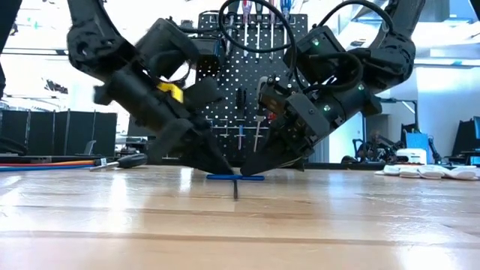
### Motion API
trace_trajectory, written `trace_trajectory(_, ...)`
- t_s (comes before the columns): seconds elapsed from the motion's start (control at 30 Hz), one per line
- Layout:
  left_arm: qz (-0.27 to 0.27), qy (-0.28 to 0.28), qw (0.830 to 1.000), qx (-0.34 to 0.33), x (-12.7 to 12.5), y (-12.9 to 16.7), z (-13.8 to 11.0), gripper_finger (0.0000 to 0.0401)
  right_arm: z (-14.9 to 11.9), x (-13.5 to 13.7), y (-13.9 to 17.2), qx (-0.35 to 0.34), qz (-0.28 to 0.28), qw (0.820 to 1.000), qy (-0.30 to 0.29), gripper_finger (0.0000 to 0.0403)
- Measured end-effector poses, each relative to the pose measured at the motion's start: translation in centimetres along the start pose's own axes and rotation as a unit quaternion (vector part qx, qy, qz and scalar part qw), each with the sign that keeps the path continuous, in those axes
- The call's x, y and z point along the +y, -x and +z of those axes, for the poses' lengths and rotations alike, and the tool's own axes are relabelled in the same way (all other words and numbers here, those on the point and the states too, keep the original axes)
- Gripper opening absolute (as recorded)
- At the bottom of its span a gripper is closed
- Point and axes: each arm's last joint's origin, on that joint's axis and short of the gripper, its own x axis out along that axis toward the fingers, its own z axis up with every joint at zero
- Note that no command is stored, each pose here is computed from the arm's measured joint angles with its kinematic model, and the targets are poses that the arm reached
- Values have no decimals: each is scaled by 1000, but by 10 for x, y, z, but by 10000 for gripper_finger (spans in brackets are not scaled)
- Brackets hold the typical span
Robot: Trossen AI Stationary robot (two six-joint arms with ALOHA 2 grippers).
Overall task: Hang tools onto peg board
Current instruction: Hang the blue pick tool on the black pegboard
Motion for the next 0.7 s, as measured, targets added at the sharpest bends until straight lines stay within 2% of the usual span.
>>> trace_trajectory(0.2,-37,-22,999,-4,-12,15,9,0,-1,0,0,4,-1,1000,0,5)
trace_trajectory(0.53,-20,-12,999,-36,-12,10,12,0,-1,0,0,5,-1,1000,0,6)
trace_trajectory(0.7,-12,12,999,-29,-8,9,11,0,-1,0,0,5,-1,1000,0,6)
